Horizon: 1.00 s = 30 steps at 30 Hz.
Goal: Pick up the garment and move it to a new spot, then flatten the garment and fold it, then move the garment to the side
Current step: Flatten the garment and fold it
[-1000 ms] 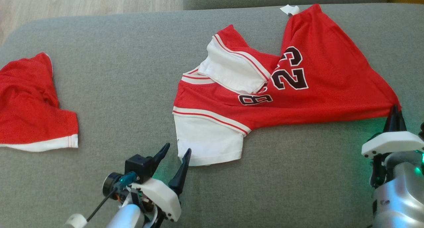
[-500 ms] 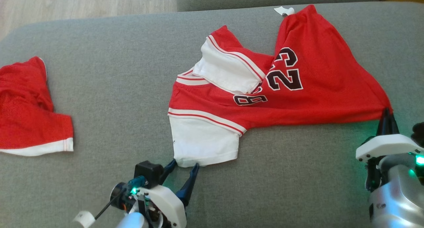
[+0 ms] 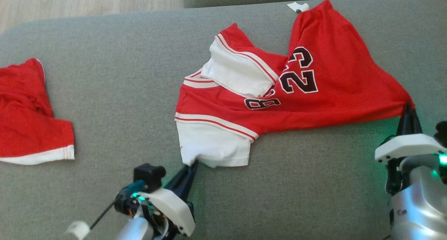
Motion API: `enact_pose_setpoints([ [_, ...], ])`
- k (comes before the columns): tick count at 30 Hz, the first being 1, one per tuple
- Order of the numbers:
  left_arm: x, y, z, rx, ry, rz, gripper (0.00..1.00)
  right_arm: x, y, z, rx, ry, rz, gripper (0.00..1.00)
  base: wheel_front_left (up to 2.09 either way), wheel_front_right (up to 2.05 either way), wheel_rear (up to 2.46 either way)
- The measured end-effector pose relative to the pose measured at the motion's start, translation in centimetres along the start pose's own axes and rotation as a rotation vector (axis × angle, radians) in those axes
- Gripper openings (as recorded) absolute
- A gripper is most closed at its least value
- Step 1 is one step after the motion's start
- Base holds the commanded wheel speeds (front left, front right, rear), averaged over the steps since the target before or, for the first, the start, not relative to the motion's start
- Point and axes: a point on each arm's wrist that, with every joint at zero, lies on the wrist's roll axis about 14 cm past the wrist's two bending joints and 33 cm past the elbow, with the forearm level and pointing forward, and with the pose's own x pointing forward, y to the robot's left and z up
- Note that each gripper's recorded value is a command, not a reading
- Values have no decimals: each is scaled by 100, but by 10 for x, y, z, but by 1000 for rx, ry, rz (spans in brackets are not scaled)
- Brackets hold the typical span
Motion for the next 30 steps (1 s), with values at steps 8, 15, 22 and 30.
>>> enact_pose_setpoints([
  [8,-14,-2,77,-42,-347,-19,0,1,17,38,-5,-113,54,0,0,0,0],
  [15,-50,-4,185,-70,-729,-57,0,-10,57,107,1,-303,182,0,0,0,0],
  [22,-106,-16,273,-50,-1045,-86,0,-44,93,187,-41,-501,302,0,0,0,0],
  [30,-173,-39,338,-43,-1290,-102,0,-98,111,267,-49,-709,378,0,0,0,0],
])
